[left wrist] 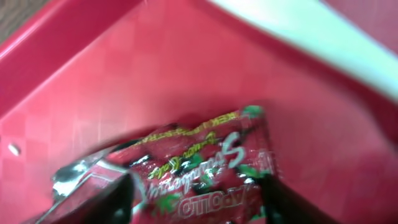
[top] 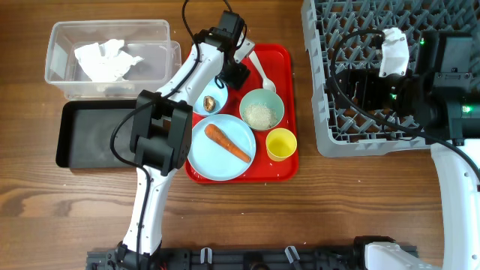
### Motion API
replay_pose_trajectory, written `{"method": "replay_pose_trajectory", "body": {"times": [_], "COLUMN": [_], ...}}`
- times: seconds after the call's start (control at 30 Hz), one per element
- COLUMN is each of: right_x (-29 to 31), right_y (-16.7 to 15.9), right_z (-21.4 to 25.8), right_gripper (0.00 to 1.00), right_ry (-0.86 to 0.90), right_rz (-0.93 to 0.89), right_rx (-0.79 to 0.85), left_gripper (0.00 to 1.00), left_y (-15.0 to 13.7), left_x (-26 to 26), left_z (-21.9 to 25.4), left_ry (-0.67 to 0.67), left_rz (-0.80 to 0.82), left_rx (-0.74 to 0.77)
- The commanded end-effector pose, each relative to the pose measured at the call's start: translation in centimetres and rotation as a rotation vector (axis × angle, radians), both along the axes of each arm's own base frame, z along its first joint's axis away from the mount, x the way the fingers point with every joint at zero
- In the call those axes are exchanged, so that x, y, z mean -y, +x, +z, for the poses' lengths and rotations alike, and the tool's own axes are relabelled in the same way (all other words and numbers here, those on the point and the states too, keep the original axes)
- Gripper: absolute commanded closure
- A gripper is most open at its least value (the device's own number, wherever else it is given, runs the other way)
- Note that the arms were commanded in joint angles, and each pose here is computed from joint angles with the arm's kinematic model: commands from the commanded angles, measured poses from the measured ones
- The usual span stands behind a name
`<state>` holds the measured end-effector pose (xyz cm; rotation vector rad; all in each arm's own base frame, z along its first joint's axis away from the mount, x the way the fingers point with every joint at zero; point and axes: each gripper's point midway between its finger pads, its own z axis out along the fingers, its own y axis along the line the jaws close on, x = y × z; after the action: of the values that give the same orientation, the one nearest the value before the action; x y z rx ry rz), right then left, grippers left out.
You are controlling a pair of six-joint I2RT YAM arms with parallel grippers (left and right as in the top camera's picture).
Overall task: Sort waste into correct bins and load items into the dishwasher rack
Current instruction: 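Reach the left gripper to the red candy wrapper and grasp it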
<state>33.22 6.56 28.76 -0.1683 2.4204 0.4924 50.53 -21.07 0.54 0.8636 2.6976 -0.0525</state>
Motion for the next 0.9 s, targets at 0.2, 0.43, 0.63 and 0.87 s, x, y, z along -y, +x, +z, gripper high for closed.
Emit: {"method": "replay_pose_trajectory", "body": {"times": [0.2,0.43,0.63,0.87], "right_x": [-0.1,-0.1,-0.1,-0.1], "right_y": [0.2,0.2,0.2,0.2], "right_z": [0.4,0.4,0.4,0.4], "right_gripper": [0.0,0.0,0.0,0.0], "right_ry": [0.013,0.011,0.012,0.012], "right_rz": [0.004,0.003,0.002,0.002], "right_rx": [0.006,0.006,0.005,0.004], "left_gripper": [0.96,0.96,0.96,0.23], "left_y": [-0.9,-0.3,1.9,2.8], "left_x": [-0.7,-0.4,-0.7,-1.2], "left_z": [-5.7,-4.8,-0.5,2.4], "left_ry": [0.052,0.042,0.048,0.056], "left_rz": [0.0,0.001,0.065,0.077], "left_rx": [-0.072,-0.047,0.056,0.123]}}
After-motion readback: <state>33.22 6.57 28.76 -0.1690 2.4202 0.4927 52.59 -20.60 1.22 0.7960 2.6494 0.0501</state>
